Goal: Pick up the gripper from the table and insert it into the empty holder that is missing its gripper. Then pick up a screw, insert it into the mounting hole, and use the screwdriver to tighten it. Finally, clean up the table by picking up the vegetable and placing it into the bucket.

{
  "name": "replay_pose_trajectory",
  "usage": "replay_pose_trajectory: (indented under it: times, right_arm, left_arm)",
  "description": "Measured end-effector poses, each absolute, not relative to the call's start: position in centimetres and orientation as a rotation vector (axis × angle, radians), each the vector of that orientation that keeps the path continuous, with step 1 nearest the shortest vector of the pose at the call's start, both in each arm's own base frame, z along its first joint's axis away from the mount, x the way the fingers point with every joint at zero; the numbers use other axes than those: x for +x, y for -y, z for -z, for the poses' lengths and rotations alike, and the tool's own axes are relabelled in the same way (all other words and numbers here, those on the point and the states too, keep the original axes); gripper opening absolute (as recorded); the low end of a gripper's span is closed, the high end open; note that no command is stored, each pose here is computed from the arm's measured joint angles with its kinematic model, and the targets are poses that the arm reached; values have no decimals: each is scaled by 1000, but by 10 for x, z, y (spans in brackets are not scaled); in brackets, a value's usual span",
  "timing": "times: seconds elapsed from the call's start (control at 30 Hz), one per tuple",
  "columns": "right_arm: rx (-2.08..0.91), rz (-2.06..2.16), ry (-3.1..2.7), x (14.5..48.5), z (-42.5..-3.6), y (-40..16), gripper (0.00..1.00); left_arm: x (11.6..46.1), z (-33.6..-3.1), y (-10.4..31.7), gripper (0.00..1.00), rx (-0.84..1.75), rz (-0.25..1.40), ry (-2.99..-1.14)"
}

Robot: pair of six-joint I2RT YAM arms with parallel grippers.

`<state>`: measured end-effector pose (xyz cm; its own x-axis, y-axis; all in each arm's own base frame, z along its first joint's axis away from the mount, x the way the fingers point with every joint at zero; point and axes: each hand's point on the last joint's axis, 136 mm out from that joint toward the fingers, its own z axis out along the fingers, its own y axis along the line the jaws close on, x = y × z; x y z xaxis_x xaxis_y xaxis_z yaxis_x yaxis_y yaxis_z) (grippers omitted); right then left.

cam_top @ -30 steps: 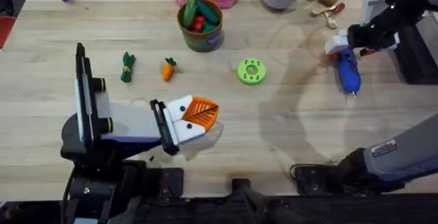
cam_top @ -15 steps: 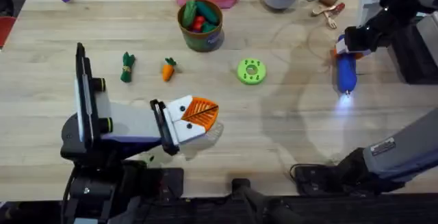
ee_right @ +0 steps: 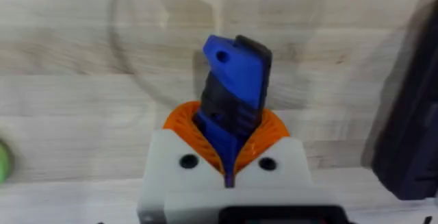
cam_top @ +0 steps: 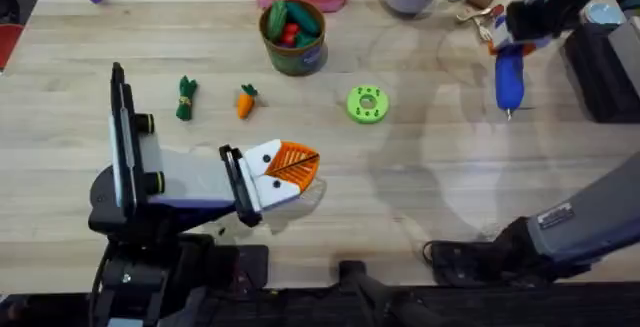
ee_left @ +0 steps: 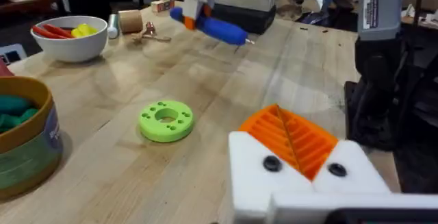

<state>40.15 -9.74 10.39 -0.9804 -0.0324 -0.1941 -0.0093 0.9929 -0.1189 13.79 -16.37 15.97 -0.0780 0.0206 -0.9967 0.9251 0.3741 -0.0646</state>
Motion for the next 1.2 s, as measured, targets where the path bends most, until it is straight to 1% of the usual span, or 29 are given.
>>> replay_pose_trajectory:
  times: [0.13, 0.3, 0.4, 0.47, 0.57, 0.77, 0.87, 1.0, 1.2]
  right_arm:
    - [-34, 188, -2786, 420, -164, 79, 25]
    - [-70, 98, -2504, 432, -260, 33, 25]
    - [-96, -4, -2344, 425, -311, 0, 25]
    - [-119, -63, -2260, 417, -339, -19, 25]
    - [-156, -133, -2172, 401, -370, -44, 25]
    - [-245, -240, -2054, 376, -406, -89, 25]
    - [-302, -300, -1991, 366, -415, -115, 25]
    - [-369, -392, -1910, 353, -415, -152, 25]
    - [-442, -543, -1799, 336, -402, -206, 25]
  left_arm:
    - [138, -160, 164, 6, 911, 955, -1444]
    - [138, -160, 164, 6, 911, 955, -1445]
    - [138, -160, 164, 6, 911, 955, -1445]
    - [138, -160, 164, 6, 911, 955, -1445]
    - [138, -160, 164, 6, 910, 955, -1445]
    - [138, -160, 164, 6, 911, 955, -1444]
    - [138, -160, 164, 6, 910, 955, -1445]
    - [138, -160, 164, 6, 911, 955, -1444]
    - [138, -160, 164, 6, 910, 955, -1445]
